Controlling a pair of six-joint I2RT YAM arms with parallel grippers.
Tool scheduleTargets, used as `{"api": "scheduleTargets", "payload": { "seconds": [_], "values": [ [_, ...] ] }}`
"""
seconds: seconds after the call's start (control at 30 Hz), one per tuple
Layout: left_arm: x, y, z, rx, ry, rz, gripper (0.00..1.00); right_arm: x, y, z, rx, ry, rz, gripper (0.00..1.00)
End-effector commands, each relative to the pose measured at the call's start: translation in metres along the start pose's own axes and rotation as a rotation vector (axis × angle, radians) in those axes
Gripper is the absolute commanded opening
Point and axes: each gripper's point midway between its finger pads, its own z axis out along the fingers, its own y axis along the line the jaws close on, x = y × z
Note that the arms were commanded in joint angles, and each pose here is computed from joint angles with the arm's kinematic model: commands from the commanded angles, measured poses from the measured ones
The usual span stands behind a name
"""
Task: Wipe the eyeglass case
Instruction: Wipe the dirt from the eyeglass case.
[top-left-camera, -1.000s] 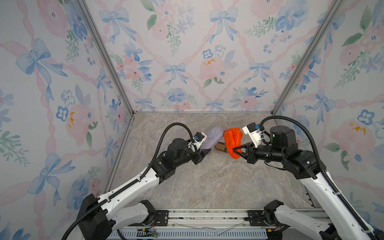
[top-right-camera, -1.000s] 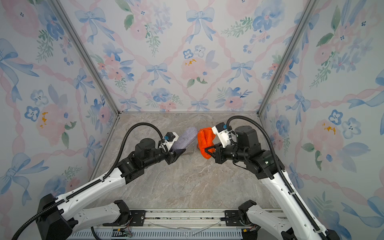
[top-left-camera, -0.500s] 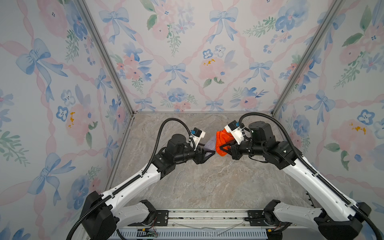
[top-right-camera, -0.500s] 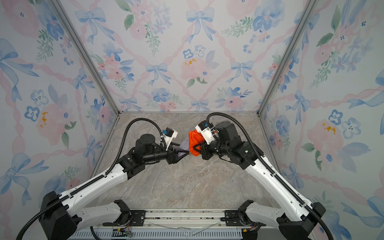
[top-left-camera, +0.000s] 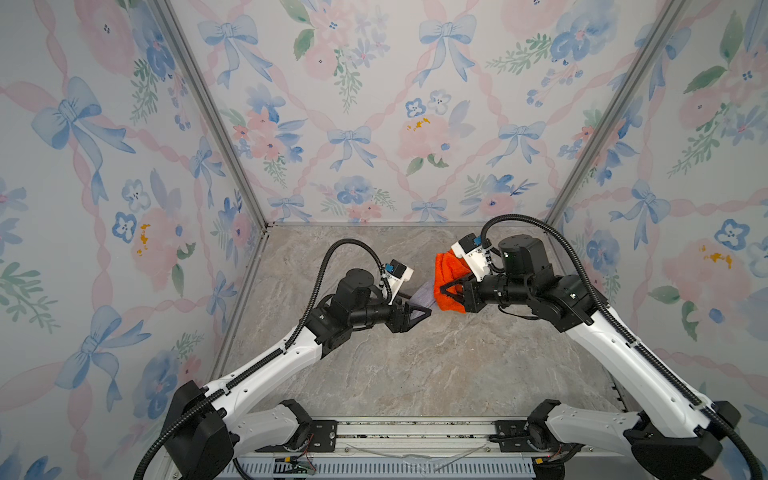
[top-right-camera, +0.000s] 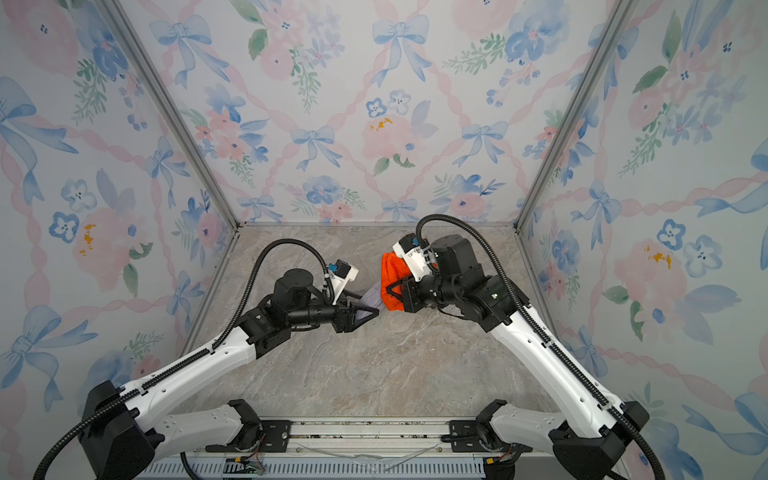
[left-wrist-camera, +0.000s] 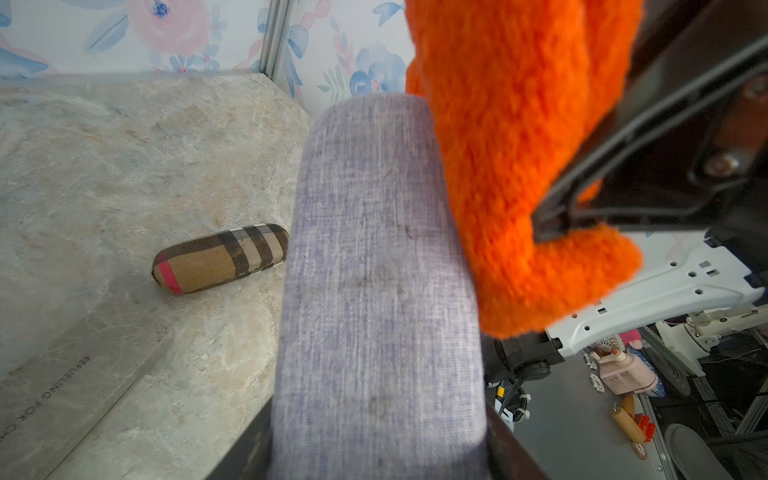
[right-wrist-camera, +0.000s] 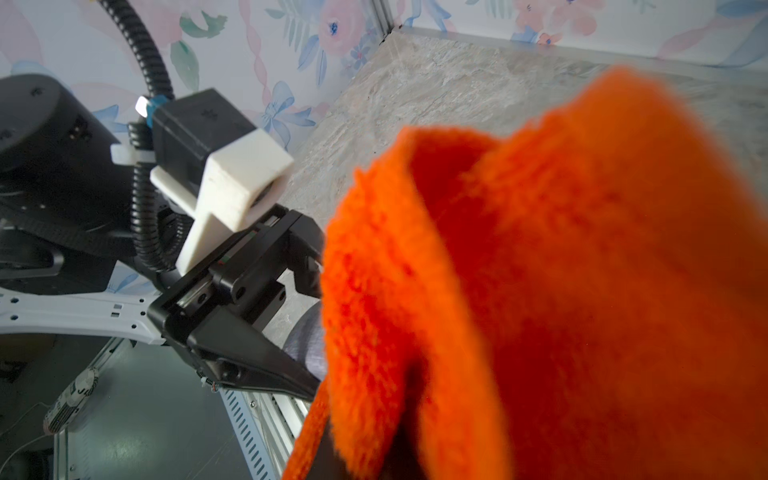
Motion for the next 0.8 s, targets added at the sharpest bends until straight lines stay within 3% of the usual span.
{"api": "scheduleTargets", "payload": {
  "seconds": [0.0, 0.17, 0.43, 0.67, 0.77],
  "values": [
    [-0.029, -0.067, -0.021, 0.263, -0.087, 0.179, 0.10, 0.007, -0.021, 0.021, 0.084, -0.012, 0.019, 0.00],
    [-0.033, -0.067, -0.023, 0.273, -0.096, 0.167, 0.10, 0.034, 0.014, 0.051, -0.044, 0.037, 0.016, 0.00],
    [-0.030, -0.071, -0.026, 0.303, -0.089, 0.165, 0.10, -0.010, -0.049, 0.010, 0.102, -0.086, 0.039, 0.00],
    [-0.043, -0.058, -0.031, 0.301, -0.142, 0.099, 0.10, 0.024, 0.007, 0.033, -0.064, -0.042, -0.031, 0.00],
    [-0.047, -0.059, -0.032, 0.321, -0.139, 0.086, 0.10, 0.033, 0.013, 0.039, -0.094, -0.043, -0.028, 0.00]
  ]
}}
